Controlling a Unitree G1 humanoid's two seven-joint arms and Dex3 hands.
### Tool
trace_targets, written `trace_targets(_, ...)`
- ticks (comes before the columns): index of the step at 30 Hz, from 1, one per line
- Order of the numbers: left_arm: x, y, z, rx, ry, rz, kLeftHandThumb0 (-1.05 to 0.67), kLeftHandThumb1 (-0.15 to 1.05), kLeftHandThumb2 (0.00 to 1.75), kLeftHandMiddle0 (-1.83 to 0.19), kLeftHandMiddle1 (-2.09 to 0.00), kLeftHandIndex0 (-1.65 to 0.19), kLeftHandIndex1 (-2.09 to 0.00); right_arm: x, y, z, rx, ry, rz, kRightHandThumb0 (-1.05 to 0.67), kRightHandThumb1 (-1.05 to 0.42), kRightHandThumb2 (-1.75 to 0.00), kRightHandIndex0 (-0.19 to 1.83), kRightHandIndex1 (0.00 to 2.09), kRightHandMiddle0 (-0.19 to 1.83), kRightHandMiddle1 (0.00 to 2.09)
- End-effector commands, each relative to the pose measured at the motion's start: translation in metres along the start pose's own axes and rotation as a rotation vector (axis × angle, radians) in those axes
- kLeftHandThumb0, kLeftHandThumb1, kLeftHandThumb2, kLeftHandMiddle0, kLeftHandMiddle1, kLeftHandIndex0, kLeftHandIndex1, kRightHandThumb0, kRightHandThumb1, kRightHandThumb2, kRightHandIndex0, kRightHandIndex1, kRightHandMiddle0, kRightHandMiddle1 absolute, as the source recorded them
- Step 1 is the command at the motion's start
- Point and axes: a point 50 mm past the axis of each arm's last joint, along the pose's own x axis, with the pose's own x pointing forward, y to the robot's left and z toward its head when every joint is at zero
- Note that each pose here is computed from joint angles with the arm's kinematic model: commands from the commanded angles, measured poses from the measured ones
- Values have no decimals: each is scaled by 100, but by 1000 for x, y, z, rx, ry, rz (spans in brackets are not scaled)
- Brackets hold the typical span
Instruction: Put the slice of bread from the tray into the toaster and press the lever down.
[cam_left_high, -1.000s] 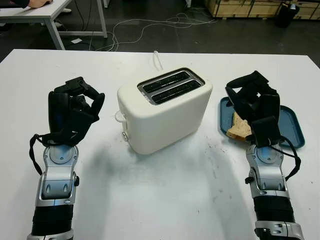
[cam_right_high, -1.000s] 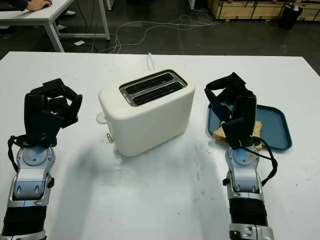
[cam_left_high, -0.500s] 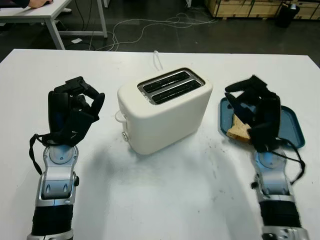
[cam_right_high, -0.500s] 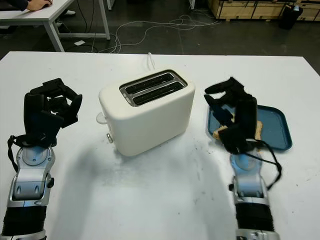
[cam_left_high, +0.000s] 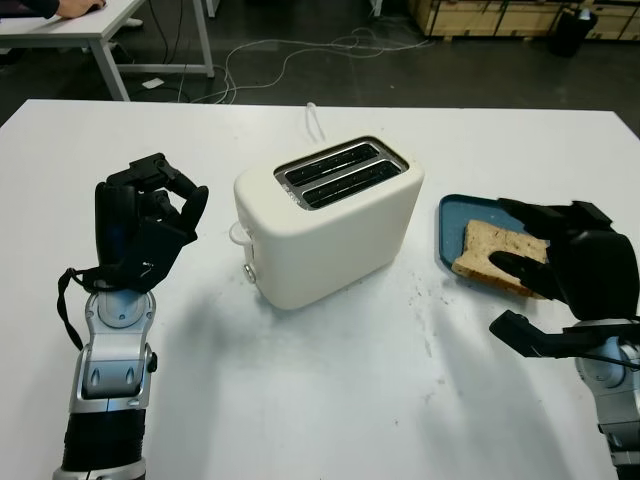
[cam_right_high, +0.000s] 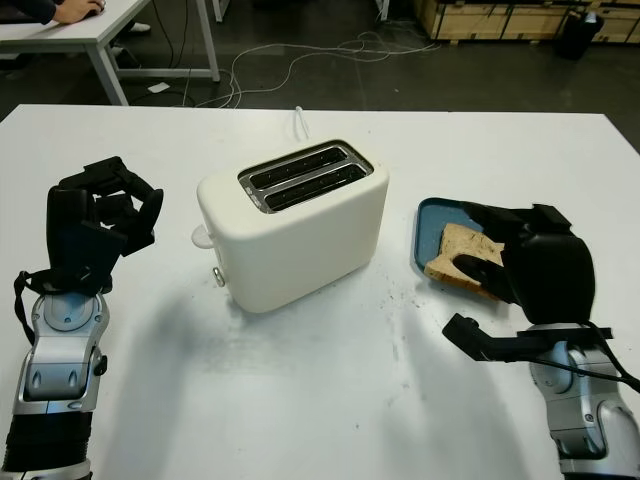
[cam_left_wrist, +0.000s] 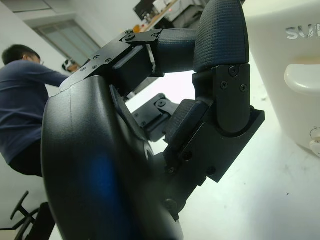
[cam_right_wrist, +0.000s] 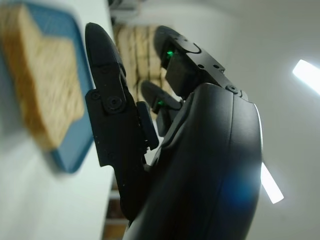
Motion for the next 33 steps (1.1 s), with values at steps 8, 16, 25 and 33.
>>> trace_targets(8, 1, 1, 1, -2, -15, 5, -86, 52, 88, -131, -142, -110, -142, 4, 11, 2, -70, 28, 133, -80, -82, 0, 0, 52, 16, 0)
trace_targets(16, 0, 1, 1, -3, -14, 2, -86, 52, 89, -130, -143, -109, -142, 5, 27, -2, -136, 36, 193, -80, -82, 0, 0, 37, 9, 0)
trace_targets(25, 0, 1, 1, 8, -14, 10, -87, 52, 89, -130, -144, -110, -144, 7, 43, -10, -247, 34, 185, -73, -82, 0, 0, 34, 3, 1)
trace_targets(33, -1, 2, 1, 4, -21, 17, -86, 53, 89, -130, -144, -109, -143, 12, 60, -23, -327, 46, 162, -58, -84, 0, 0, 53, 1, 15)
